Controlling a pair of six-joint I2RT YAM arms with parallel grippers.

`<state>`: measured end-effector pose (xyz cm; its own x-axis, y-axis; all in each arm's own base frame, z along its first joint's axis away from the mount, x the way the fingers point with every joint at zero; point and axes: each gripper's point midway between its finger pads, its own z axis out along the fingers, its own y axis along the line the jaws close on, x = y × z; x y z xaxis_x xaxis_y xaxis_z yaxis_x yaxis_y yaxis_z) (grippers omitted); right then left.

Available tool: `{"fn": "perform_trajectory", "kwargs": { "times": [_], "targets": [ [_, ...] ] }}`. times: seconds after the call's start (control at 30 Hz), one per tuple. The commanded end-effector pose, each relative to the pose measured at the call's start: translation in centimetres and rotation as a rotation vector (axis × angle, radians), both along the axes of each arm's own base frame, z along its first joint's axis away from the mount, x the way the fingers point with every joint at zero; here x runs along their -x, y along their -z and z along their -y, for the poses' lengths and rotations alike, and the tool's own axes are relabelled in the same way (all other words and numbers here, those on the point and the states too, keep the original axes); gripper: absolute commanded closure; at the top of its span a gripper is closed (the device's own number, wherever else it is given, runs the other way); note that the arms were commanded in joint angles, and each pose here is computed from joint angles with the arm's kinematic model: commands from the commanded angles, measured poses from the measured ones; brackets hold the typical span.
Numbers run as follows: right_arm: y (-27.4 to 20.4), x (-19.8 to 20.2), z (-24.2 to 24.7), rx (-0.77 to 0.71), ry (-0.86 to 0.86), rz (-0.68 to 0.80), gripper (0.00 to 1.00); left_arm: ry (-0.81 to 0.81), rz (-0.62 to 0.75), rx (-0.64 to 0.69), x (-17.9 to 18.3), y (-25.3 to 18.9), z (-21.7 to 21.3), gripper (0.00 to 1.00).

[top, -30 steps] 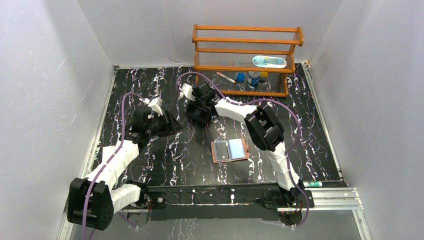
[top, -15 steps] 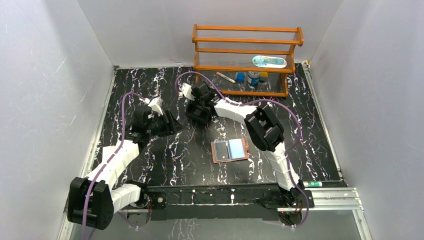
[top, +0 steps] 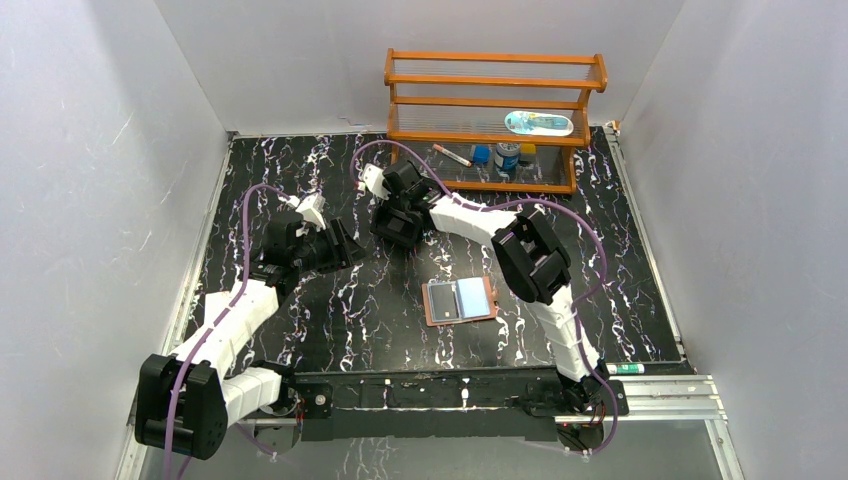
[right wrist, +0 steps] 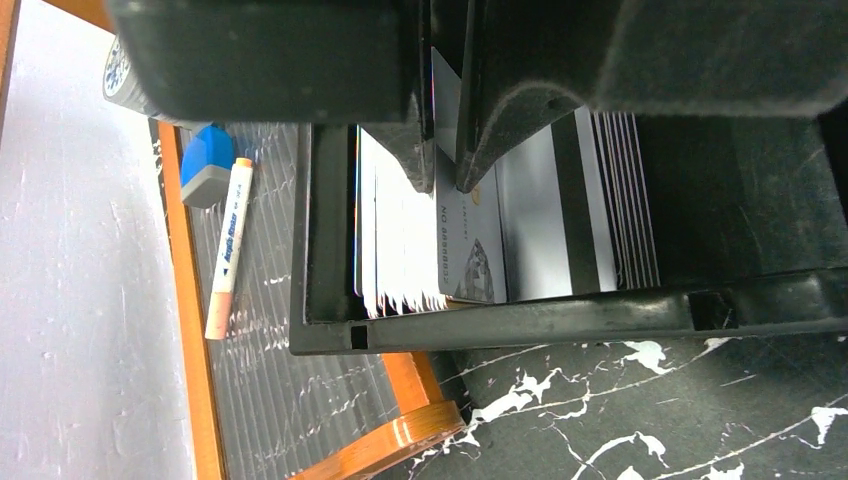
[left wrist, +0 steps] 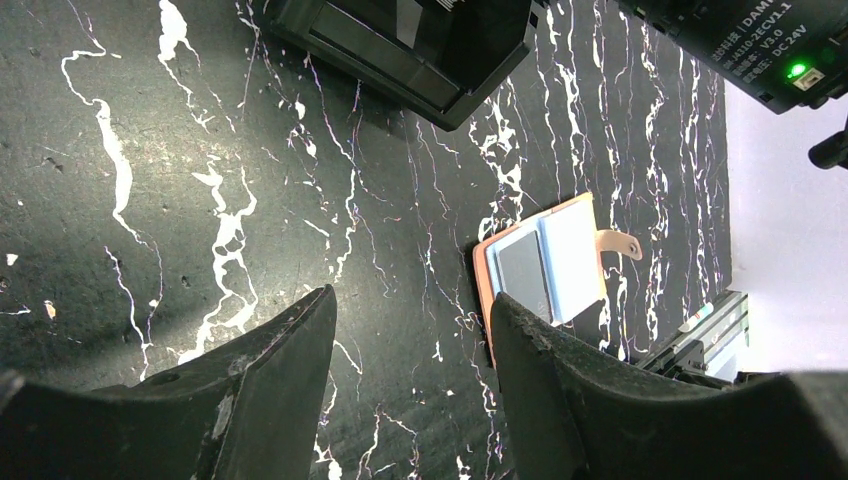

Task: Put the credit cards into the card holder
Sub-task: Pick up the credit card from the storage box.

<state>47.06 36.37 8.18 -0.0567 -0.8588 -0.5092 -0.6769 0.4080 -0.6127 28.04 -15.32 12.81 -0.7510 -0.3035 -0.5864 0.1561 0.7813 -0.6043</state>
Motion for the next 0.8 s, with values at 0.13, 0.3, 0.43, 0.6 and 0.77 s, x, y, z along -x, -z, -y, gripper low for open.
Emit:
{"fn": "perform_trajectory", "kwargs": {
  "times": [0.13, 0.3, 0.43, 0.6, 0.77],
  "targets": [
    [-5.8, -0.4, -0.6, -0.103, -0.002, 0.054, 0.92, 0.008, 0.011, 0.023, -0.1, -0.5, 0.2, 0.43],
    [-6.1, -0.2, -0.6, -0.107, 0.004, 0.042, 0.94, 0.008, 0.013, 0.027, 0.0, -0.6, 0.2, 0.43],
    [-6.6, -0.1, -0.5, -0.117, 0.010, 0.046, 0.85, 0.011, 0.010, 0.030, 0.1, -0.6, 0.3, 0.43],
    [-6.3, -0.2, -0.4, -0.105, 0.006, 0.045, 0.91, 0.010, 0.010, 0.038, 0.1, -0.8, 0.4, 0.43],
    [-6.7, -0.3, -0.5, -0.113, 0.007, 0.049, 0.92, 0.009, 0.014, 0.036, 0.2, -0.8, 0.3, 0.43]
  ]
}}
